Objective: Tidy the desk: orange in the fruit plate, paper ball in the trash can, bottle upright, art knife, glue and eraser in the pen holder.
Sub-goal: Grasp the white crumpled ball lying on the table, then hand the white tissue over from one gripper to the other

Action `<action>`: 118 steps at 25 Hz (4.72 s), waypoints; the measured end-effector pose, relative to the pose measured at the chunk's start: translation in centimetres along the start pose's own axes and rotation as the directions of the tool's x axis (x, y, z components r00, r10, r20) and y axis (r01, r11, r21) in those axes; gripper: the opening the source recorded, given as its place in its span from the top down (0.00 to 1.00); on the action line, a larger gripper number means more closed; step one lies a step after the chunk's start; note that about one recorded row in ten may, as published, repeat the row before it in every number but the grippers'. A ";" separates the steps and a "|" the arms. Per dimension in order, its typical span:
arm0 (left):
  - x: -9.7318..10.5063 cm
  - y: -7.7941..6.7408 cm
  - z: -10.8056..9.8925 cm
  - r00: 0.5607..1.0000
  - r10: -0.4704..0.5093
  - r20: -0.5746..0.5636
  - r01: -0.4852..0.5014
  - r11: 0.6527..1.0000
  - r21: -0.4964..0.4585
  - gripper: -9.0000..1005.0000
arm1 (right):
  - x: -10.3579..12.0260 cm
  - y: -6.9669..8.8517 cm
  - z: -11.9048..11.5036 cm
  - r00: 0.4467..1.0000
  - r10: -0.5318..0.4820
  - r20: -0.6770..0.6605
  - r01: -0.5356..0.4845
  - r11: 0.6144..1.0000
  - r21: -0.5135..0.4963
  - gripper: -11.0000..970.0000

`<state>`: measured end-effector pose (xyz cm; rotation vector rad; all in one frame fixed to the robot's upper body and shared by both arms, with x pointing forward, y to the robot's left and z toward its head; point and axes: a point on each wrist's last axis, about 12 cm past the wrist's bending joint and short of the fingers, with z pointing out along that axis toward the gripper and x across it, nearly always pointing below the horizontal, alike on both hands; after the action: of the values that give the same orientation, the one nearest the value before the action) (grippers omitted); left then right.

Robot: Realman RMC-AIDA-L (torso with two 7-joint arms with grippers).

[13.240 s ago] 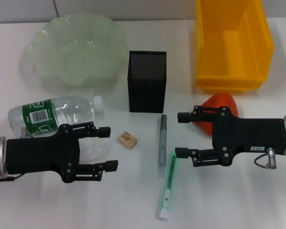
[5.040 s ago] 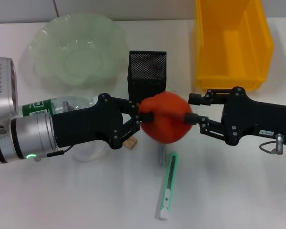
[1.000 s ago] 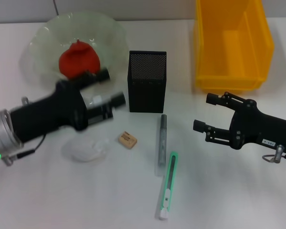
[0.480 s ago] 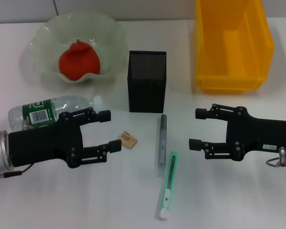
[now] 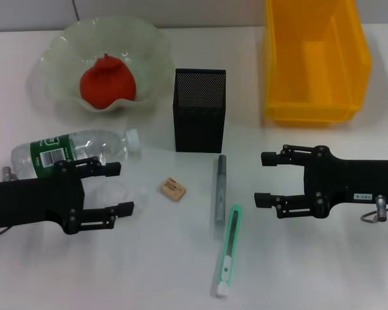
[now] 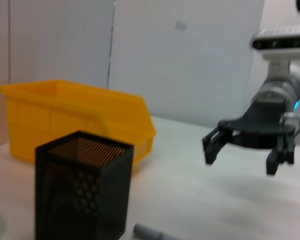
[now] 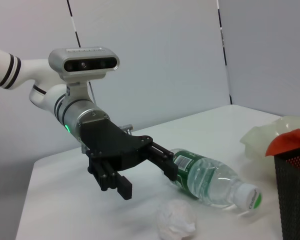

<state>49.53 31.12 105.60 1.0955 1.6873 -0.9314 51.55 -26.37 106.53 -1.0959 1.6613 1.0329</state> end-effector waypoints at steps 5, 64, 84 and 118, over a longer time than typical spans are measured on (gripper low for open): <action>0.3 0.2 -0.1 0.999 0.018 -0.035 -0.019 1.000 -0.017 0.21 | -0.2 -0.2 -0.1 1.000 0.008 -0.003 -0.008 1.000 0.006 0.16; -2.1 -1.1 6.0 0.990 0.041 0.137 -0.052 0.996 0.074 0.50 | 0.9 1.2 0.0 0.994 -0.108 0.013 0.108 0.994 -0.028 0.17; -2.9 0.2 7.7 0.939 -0.307 0.157 0.301 0.951 0.064 0.50 | 3.2 2.7 1.2 0.800 -0.591 0.102 0.556 0.794 0.246 0.17; -2.7 -0.8 9.2 0.858 -0.487 0.164 0.468 0.872 0.142 0.50 | 2.3 2.9 4.5 0.671 -0.731 0.123 0.688 0.676 0.264 0.17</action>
<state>51.83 21.82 105.29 0.6171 1.7952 -1.4010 49.17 -21.94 103.58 -1.2889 0.9623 0.4281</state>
